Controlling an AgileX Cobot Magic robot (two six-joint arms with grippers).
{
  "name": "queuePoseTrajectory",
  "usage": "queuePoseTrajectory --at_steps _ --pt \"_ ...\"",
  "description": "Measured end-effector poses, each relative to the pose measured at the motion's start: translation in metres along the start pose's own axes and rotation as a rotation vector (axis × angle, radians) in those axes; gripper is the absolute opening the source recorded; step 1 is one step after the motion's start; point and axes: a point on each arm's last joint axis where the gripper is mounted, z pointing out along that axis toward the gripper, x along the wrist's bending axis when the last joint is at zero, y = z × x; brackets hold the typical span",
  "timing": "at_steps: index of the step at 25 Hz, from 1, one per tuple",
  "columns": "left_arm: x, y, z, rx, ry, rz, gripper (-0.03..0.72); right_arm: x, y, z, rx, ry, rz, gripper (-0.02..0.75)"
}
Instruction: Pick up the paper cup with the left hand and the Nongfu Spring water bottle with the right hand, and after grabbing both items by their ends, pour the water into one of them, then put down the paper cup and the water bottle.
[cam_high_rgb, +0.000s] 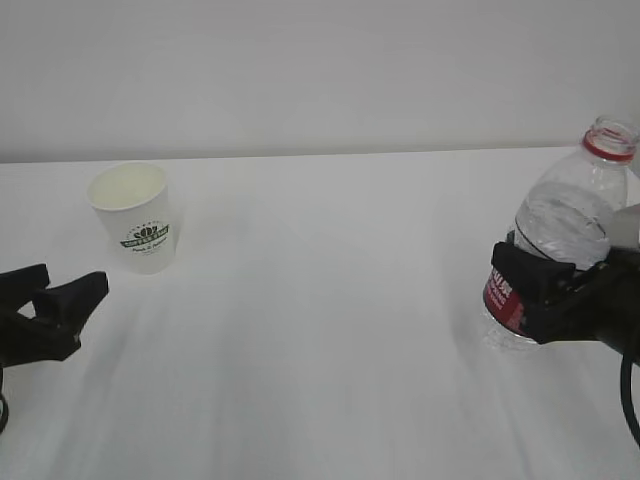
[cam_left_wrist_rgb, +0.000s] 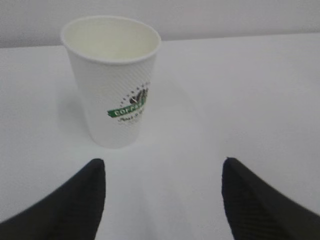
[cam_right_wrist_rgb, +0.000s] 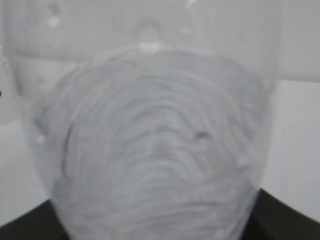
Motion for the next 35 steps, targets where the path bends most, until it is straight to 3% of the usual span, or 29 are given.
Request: queuePoseTrajectory --at_steps 5,8,19,35 --pt "0.003 0.006 0.017 -0.027 0.021 -0.010 0.655 0.000 0.002 -0.001 0.002 -0.002 0.002 0.447" --pt "0.004 -0.002 0.030 0.007 0.022 -0.010 0.684 0.000 0.001 -0.001 0.011 -0.003 0.002 0.447" --pt "0.010 -0.021 0.081 0.051 0.021 -0.012 0.691 0.000 0.001 -0.001 0.013 -0.003 -0.055 0.447" --pt "0.021 -0.031 0.114 0.035 0.101 -0.047 0.692 -0.001 0.001 -0.001 0.015 -0.010 -0.080 0.446"
